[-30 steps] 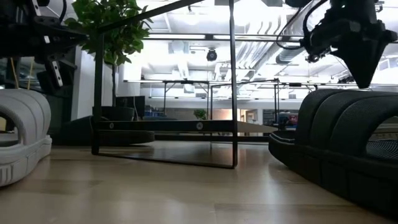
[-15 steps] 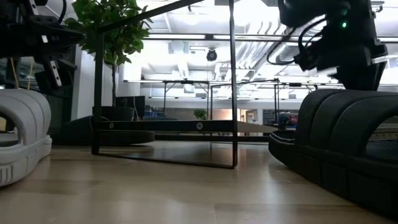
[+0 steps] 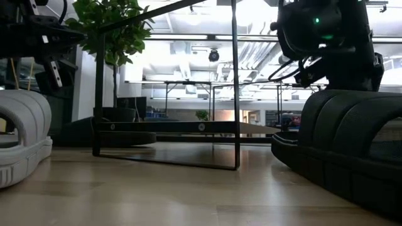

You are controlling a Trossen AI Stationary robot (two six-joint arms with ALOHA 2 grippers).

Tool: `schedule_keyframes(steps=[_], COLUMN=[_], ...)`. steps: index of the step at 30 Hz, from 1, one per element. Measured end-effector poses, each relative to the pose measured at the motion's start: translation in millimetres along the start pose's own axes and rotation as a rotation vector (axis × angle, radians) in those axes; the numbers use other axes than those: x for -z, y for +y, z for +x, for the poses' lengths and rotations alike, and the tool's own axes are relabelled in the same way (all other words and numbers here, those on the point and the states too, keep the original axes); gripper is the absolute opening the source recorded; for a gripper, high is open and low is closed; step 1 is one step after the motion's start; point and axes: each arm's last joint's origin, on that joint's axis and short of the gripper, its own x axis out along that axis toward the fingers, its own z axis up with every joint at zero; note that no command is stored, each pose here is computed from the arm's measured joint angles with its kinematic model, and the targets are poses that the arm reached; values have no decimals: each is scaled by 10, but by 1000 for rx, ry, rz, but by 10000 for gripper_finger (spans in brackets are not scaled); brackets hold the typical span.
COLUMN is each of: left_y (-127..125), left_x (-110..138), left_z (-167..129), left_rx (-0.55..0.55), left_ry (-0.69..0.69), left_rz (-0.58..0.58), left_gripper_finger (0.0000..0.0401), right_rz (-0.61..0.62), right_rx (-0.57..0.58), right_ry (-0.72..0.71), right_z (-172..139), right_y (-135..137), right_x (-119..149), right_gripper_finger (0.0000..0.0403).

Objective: Pick and place slides into the shelf
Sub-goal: Put the top gray slide on the shelf

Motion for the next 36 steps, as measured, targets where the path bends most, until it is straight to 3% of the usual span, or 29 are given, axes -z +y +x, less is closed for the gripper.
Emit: schedule_keyframes(steps=[15,36], left_y=[0,0], left_x=[0,0], left_z=[0,0], left_rx=[0,0], left_ry=[0,0], left_rz=[1,1], left_gripper_finger=[1,1], right_rz=[40,42], right_rx=[76,57], right_ry=[-39,-21], right_z=[57,57], right_y=[22,33], right_x=[-18,-15], right_gripper_finger=[169,68])
